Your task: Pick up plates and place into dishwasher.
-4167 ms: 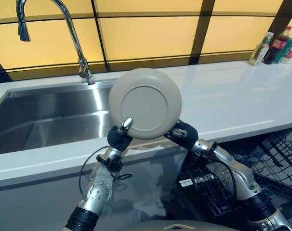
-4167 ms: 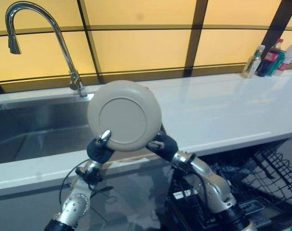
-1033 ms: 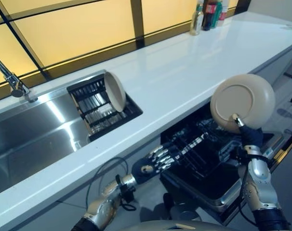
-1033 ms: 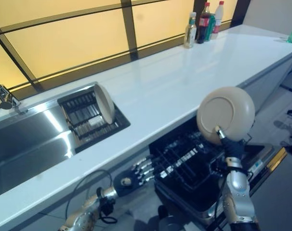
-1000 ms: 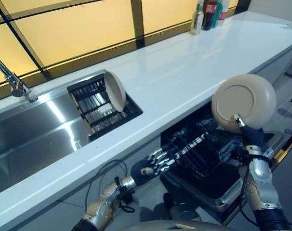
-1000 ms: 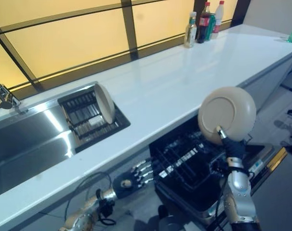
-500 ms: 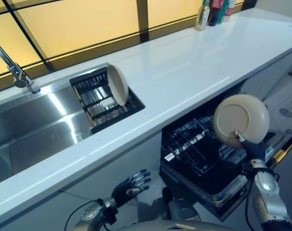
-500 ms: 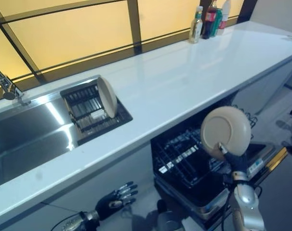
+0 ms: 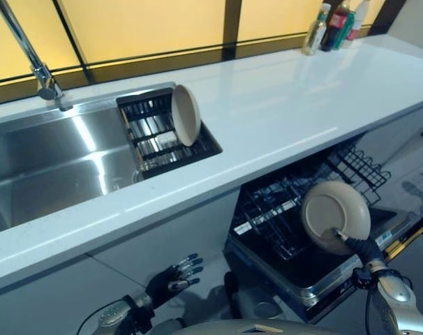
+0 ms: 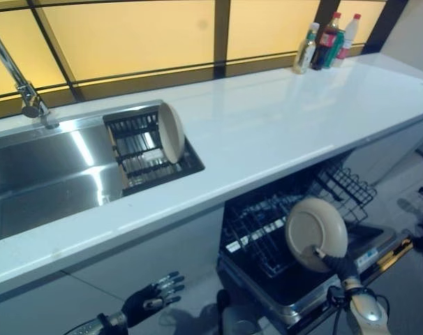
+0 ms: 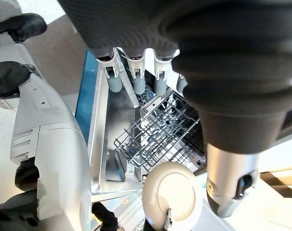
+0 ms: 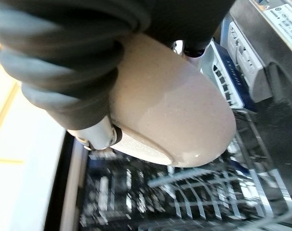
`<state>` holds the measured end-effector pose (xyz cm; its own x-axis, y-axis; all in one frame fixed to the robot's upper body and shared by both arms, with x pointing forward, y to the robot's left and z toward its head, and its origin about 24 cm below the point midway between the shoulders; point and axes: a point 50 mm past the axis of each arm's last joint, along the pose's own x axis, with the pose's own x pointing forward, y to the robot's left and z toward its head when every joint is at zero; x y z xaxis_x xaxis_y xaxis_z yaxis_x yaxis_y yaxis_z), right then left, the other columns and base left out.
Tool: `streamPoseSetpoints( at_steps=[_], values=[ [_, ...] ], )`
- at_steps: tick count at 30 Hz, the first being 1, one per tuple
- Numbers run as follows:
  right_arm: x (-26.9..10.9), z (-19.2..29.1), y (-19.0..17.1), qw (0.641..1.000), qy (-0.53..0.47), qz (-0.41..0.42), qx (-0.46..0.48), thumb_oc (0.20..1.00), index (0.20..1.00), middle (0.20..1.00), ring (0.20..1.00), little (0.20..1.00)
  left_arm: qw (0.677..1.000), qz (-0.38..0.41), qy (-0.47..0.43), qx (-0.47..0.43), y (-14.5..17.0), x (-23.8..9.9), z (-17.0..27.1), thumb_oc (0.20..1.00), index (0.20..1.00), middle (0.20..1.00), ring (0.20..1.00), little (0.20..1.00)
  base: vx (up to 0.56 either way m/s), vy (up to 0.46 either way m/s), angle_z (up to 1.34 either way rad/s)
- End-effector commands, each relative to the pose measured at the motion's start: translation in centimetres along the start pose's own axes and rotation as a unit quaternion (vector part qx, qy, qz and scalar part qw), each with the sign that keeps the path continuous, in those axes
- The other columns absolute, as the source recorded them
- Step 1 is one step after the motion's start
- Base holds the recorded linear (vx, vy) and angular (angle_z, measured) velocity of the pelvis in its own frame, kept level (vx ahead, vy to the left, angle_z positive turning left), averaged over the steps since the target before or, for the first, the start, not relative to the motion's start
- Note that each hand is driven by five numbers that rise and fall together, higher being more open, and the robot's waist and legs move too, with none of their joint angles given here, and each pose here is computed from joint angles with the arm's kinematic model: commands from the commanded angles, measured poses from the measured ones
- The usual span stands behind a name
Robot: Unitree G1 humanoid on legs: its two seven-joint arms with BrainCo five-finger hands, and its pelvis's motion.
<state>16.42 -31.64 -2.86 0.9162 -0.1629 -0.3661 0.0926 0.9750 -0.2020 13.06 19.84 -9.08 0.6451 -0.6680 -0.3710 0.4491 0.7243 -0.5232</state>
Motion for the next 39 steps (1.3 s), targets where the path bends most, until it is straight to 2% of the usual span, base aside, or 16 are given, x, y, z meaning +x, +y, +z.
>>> streamPoseSetpoints(
  at_steps=[1,14,23,31,39],
  values=[
    [2.0,3.9,-1.2,0.996,-0.08,0.005,-0.049,0.2,0.2,0.2,0.2,0.2,0.999,-0.03,-0.001,0.035,0.0,-0.6,1.2,1.0,1.0,1.0,1.0,1.0,0.03,-0.045,0.1],
    [3.7,3.0,-1.2,0.993,-0.021,0.02,-0.112,0.2,0.2,0.2,0.2,0.2,0.997,-0.048,0.021,0.05,0.2,-0.5,2.2,1.0,1.0,1.0,1.0,1.0,0.04,-0.037,0.18],
    [5.2,4.8,-1.3,0.993,-0.038,0.023,-0.113,0.2,0.2,0.2,0.2,0.2,0.995,-0.073,0.03,0.063,0.4,-0.4,3.3,1.0,1.0,1.0,1.0,1.0,0.0,-0.041,0.08],
    [5.6,3.3,-1.2,0.993,0.002,0.006,-0.116,0.2,0.2,0.2,0.2,0.2,0.994,-0.082,0.032,0.066,0.4,-0.1,3.8,1.0,1.0,1.0,1.0,1.0,0.01,-0.031,0.07],
    [6.8,4.3,-1.2,0.994,0.006,0.013,-0.112,0.2,0.2,0.2,0.2,0.2,0.993,-0.091,0.029,0.076,0.6,0.3,4.7,1.0,1.0,1.0,1.0,1.0,0.01,-0.016,0.05]
  ],
)
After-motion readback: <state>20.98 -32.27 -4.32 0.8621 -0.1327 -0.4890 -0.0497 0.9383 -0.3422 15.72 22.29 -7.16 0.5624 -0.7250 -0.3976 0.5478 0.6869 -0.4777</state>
